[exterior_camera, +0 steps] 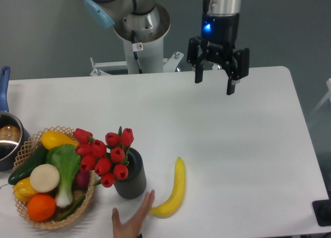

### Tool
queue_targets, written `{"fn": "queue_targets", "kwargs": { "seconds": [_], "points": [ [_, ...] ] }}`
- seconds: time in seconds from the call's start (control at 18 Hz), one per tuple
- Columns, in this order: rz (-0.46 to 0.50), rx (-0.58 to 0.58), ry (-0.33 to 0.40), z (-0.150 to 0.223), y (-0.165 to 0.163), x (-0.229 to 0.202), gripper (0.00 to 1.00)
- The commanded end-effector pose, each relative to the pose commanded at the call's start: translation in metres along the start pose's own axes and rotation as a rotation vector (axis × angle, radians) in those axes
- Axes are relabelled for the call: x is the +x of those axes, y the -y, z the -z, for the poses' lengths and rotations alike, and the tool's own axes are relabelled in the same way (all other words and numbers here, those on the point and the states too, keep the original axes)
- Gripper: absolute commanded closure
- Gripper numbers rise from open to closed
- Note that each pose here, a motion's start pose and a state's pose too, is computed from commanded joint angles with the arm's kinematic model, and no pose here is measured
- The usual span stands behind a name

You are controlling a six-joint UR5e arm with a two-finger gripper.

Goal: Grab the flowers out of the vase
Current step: 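Move the open gripper toward the black vase of red tulips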

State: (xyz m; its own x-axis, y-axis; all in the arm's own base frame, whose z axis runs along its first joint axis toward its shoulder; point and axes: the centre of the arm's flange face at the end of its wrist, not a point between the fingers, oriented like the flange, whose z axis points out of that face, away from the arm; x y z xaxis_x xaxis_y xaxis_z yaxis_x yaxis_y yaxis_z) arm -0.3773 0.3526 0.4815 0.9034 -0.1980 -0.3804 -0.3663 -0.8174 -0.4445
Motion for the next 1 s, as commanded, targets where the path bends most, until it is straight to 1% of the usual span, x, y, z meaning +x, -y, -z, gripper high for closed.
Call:
{"fn": "queue_targets", "kwargs": {
  "seconds": [0.17, 0.5, 0.67, 0.78, 0.89, 1.0],
  "points": [
    [0.004, 0.006, -0.007, -0.002, -0.001, 0.002, 0.0],
    [0.022, 0.034, -0.051, -0.015, -0.006, 0.021, 0.0],
    [0.088, 0.083, -0.092, -0.026, -0.006, 0.034, 0.0],
    [0.098, 0.1, -0.125, -0.036, -0.003, 0.045, 0.0],
    [0.097, 0.122, -0.175, -0.052, 0.001, 0.064, 0.0],
    [0.114, 0.168, -0.216, -0.063, 0.0, 0.075, 0.0]
  ]
}}
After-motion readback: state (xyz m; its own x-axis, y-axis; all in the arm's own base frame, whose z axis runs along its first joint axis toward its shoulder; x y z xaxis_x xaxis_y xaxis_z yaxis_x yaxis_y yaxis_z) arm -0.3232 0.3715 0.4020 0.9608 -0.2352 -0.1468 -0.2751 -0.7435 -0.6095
